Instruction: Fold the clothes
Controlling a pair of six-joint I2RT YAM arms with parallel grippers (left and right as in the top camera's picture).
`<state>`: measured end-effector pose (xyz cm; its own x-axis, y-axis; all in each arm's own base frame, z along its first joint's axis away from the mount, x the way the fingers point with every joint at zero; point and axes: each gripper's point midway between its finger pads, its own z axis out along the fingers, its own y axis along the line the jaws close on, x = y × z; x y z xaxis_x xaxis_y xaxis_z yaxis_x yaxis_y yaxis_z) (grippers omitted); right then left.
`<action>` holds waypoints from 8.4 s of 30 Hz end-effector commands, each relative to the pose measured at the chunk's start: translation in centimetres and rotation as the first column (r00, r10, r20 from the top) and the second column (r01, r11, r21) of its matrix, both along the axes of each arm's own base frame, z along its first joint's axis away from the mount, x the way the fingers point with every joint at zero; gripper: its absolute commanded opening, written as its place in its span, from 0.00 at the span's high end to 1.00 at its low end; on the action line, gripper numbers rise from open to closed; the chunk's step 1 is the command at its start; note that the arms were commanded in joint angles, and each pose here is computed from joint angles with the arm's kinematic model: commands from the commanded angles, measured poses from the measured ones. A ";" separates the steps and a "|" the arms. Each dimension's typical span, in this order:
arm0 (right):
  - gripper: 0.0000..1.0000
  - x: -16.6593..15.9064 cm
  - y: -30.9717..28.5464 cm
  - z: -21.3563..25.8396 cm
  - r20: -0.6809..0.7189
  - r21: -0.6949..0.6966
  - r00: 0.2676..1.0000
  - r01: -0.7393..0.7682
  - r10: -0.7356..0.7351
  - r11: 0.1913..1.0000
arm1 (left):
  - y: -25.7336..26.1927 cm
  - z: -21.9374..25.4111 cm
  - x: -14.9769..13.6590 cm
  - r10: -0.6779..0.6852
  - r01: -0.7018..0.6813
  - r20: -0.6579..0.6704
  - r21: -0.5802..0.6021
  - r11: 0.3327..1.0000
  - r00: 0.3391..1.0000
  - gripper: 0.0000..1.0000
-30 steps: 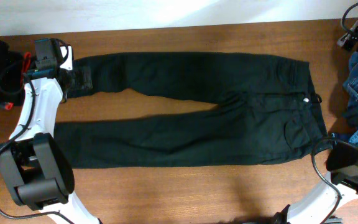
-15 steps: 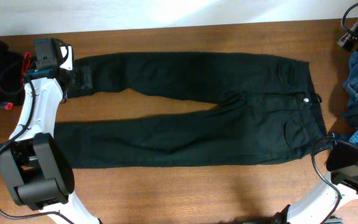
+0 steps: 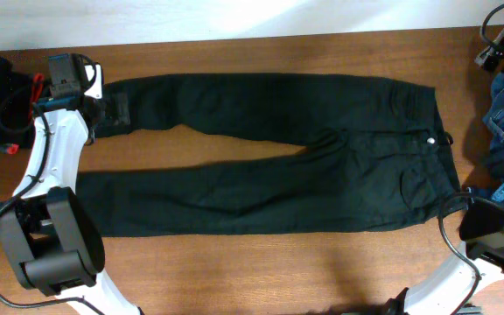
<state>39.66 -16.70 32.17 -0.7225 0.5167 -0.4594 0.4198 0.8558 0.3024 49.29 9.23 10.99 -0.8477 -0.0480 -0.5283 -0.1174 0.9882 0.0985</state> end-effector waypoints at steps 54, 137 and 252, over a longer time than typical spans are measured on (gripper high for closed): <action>0.01 -0.2 0.4 0.6 0.014 -0.009 1.000 -0.018 0.018 1.000 | -0.1 1.9 0.3 0.004 -0.003 0.043 -0.008 1.000 0.999 0.01; 0.01 -8.7 2.5 8.3 0.101 -0.203 0.995 0.036 -0.015 0.978 | -5.0 15.7 -6.8 -0.099 0.131 0.226 -0.130 0.983 0.969 0.01; 0.02 -14.4 1.4 -31.0 -0.329 0.046 0.858 0.431 -0.394 0.901 | 11.6 -9.4 -26.8 0.873 -0.894 -0.251 -0.287 0.344 0.417 0.01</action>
<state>25.49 -15.91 1.74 -0.5110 0.8400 -0.1823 0.8229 0.5393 0.1786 23.11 20.30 2.54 -0.2590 -0.9258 -0.2754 -0.9323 0.3141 -0.1792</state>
